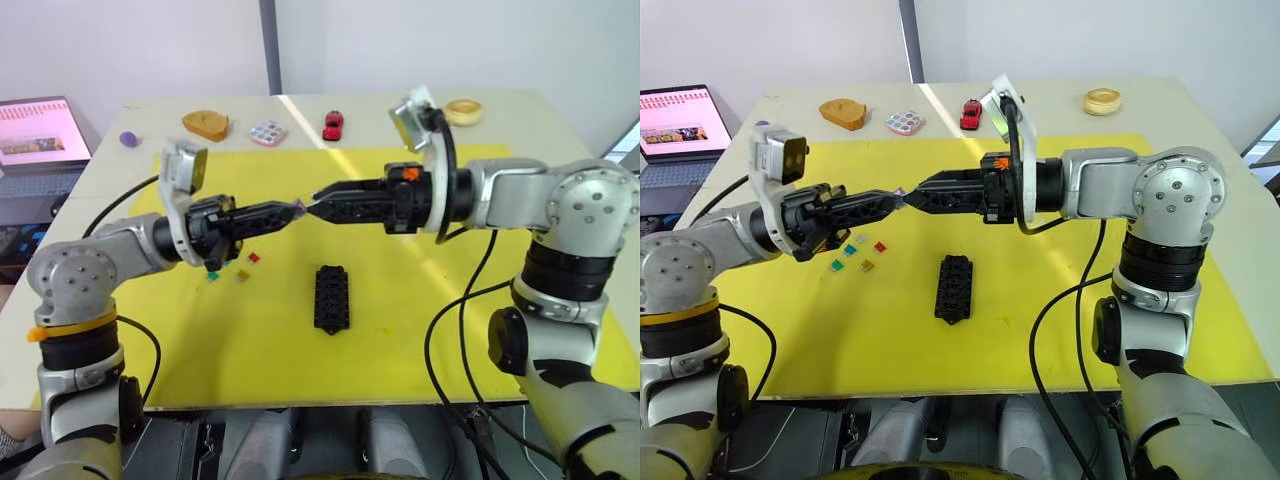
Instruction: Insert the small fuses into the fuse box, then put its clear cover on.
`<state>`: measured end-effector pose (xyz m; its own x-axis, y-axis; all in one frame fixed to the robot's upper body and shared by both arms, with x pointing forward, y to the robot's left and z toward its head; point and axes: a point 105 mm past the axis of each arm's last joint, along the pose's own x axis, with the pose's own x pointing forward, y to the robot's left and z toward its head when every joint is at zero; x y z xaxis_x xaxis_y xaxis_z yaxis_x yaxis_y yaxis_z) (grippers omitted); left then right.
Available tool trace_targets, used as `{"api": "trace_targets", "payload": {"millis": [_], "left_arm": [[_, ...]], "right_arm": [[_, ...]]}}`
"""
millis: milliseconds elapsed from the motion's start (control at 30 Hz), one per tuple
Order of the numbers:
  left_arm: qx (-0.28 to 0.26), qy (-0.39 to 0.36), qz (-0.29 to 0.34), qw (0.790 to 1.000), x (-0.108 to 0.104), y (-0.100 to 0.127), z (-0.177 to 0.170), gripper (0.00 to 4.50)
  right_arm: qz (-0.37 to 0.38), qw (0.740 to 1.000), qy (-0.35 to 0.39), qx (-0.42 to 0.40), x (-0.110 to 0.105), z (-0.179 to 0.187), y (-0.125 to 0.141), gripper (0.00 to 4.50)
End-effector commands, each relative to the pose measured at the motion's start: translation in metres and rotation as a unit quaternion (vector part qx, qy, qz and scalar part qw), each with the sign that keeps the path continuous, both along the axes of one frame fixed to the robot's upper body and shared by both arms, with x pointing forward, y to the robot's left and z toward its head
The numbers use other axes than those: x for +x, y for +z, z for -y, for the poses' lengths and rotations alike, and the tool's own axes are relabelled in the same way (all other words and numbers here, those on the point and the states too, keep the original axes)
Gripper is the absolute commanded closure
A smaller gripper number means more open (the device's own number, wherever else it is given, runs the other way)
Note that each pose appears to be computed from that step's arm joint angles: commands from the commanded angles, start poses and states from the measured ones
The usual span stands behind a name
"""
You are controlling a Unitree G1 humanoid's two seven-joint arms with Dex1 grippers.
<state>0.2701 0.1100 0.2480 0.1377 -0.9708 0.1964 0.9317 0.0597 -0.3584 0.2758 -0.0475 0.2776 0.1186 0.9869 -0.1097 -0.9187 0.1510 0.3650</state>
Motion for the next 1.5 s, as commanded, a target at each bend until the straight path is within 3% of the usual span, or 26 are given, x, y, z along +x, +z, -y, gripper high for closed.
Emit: {"api": "trace_targets", "payload": {"millis": [33,300,400,467,1233,1333,1500], "left_arm": [[-0.003,-0.006,0.018,1.0,-0.002,0.005,-0.002,4.5],[-0.001,0.0,0.022,1.0,0.002,0.006,-0.002,4.5],[0.003,-0.002,0.023,1.0,0.002,0.006,-0.001,4.5],[0.004,0.0,0.023,1.0,0.003,0.006,-0.001,4.5],[0.003,0.002,0.025,1.0,0.003,0.005,0.002,4.5],[0.004,0.003,0.024,1.0,0.004,0.004,0.002,4.5],[0.003,0.004,0.023,1.0,0.003,0.004,0.002,4.5]], "right_arm": [[0.018,1.0,0.01,0.015,-0.005,-0.003,0.011,1.85],[0.015,1.0,0.006,0.004,-0.005,-0.006,0.003,1.85],[0.016,1.0,0.008,0.006,-0.006,-0.007,0.003,2.72],[0.018,1.0,0.01,0.004,-0.007,-0.007,0.003,3.65],[0.032,0.999,0.019,-0.001,-0.011,-0.014,0.002,3.65],[0.033,0.999,0.02,-0.001,-0.011,-0.014,0.002,4.45],[0.035,0.999,0.021,-0.003,-0.012,-0.014,0.003,4.48]]}}
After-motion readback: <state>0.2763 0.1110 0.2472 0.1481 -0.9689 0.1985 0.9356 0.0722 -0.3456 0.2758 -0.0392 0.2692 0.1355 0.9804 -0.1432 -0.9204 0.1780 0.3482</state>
